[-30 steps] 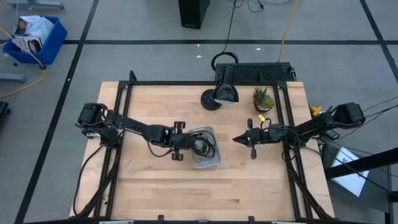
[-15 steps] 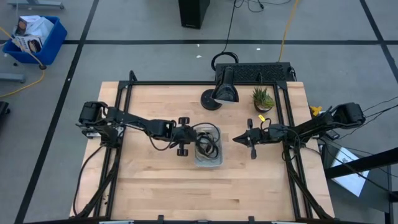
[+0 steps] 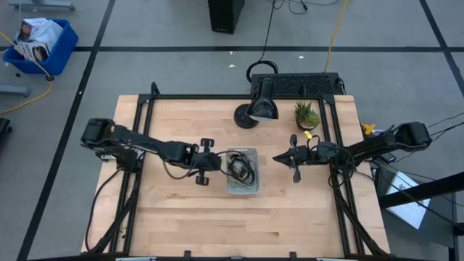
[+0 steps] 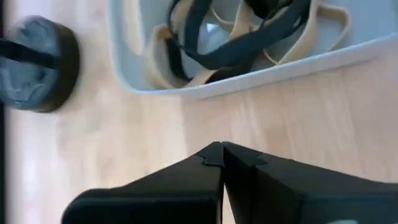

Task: Pick and place rubber bands into bin
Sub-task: Return to Home Position

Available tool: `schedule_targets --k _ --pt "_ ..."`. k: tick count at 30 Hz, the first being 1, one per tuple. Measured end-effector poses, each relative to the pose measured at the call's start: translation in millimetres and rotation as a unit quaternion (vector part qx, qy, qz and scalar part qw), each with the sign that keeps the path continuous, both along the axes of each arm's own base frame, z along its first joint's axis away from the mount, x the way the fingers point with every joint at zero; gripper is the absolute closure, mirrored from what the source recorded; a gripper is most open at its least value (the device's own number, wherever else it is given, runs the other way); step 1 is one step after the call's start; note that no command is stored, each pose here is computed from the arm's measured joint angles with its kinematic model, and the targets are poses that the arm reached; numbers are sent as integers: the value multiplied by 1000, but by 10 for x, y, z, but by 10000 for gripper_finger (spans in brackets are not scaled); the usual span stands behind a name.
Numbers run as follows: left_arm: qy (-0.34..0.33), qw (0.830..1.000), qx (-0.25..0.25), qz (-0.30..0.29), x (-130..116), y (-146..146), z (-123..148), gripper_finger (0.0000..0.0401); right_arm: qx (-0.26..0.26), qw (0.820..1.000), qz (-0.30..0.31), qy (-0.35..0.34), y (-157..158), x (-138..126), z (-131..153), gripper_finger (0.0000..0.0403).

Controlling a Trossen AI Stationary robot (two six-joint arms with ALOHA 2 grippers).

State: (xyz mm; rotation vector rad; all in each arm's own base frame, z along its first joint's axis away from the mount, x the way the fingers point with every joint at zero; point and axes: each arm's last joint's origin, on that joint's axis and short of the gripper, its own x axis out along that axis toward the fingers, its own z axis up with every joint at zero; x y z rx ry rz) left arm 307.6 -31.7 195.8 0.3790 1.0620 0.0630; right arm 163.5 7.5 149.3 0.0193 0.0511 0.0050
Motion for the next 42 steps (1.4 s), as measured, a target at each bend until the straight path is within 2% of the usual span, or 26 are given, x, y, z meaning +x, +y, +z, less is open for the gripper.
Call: schedule_targets --k 4,9,12,16,21,25,28,31,36,40,42 --pt "-48 999 11 -11 -200 -38 374 397 0 1000 -23 0 -77 -73 62 403" --pt "-119 993 26 -4 -588 -39 865 398 2 998 -52 25 -159 -213 89 403" --pt "-170 985 20 -8 -814 -49 1054 399 7 997 -61 38 -181 -287 129 403" --pt "-218 976 8 -19 -1075 -61 1043 399 10 997 -64 44 -181 -365 209 403" --pt "-291 956 -23 -34 -1273 -57 831 400 10 998 -54 18 -171 -425 285 403" --pt "-370 924 -72 -62 -1343 -64 662 400 13 1000 1 10 -137 -450 302 403" --pt "-417 899 -98 -87 -1386 -71 527 400 13 1000 12 3 -130 -459 315 403" --pt "-453 880 -104 -98 -1471 -72 426 400 14 1000 13 6 -130 -461 301 403" --pt "-477 870 -83 -92 -1666 -42 375 400 14 1000 13 13 -129 -471 258 403" --pt "-482 871 -62 -75 -1866 17 428 400 12 1000 13 1 -128 -489 282 403" --pt "-498 862 -67 -74 -1968 47 472 400 11 1000 13 -6 -127 -500 295 403"
